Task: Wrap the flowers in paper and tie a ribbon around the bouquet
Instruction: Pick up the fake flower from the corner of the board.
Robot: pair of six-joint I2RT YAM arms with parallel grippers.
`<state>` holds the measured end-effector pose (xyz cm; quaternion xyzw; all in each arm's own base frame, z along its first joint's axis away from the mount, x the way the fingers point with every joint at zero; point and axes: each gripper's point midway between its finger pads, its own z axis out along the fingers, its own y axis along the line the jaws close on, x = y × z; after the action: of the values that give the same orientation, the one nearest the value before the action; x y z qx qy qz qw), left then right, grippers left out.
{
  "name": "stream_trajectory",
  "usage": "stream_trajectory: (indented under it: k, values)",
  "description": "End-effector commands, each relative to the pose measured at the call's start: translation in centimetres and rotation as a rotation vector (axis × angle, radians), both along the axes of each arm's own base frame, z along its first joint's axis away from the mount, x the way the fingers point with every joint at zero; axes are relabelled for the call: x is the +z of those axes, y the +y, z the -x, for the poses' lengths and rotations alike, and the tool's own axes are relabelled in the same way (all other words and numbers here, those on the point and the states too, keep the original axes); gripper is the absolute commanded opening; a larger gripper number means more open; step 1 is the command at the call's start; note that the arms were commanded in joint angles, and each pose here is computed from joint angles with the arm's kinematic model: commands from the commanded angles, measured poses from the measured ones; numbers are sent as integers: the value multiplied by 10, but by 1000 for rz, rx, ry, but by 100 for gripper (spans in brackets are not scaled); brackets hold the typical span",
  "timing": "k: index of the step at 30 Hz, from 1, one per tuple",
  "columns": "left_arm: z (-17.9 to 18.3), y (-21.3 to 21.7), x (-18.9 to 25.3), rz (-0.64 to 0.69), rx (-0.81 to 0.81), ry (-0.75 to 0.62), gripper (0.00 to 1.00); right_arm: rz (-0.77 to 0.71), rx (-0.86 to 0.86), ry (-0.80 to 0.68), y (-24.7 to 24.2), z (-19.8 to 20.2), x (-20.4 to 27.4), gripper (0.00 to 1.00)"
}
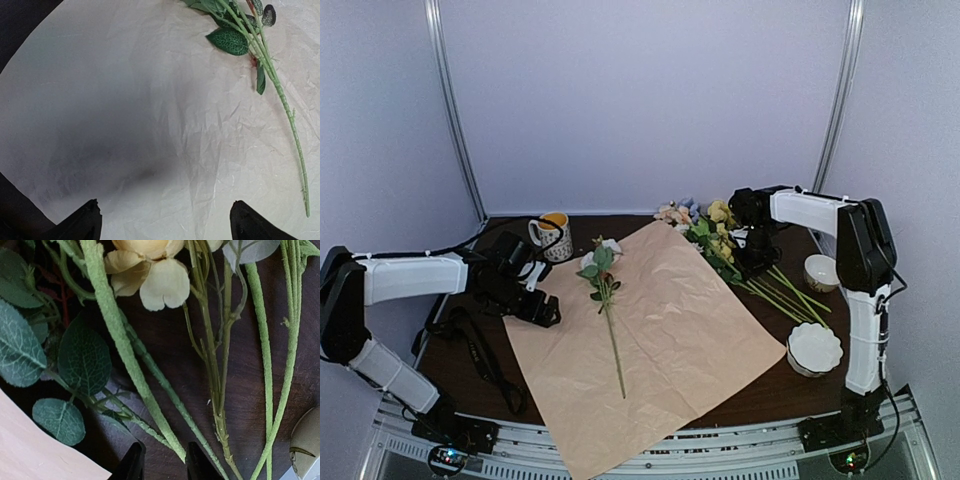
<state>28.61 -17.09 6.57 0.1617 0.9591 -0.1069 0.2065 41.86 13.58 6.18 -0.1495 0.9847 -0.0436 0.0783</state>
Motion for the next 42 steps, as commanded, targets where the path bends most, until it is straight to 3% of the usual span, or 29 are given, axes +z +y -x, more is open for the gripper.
stream_trajectory:
  k: [1,22,34,36,39,42]
  values:
    - [-11,-4,9,5,-9,-32,93,60,2,-32,-6,-15,2,30]
    - [-11,-12,23,55,-38,-63,93,29,49,3,8,-29,-17,28]
    - [-14,-11,36,60,-36,-97,93,90,34,125,-2,-11,-28,24]
    - [-14,-11,36,60,-35,-97,93,100,31,136,-5,-8,-29,21]
    - [-13,-11,36,58,-34,-96,93,92,30,121,-4,-8,-25,0]
    - [-13,-11,36,59,-40,-97,93,99,34,54,-5,-14,-6,0]
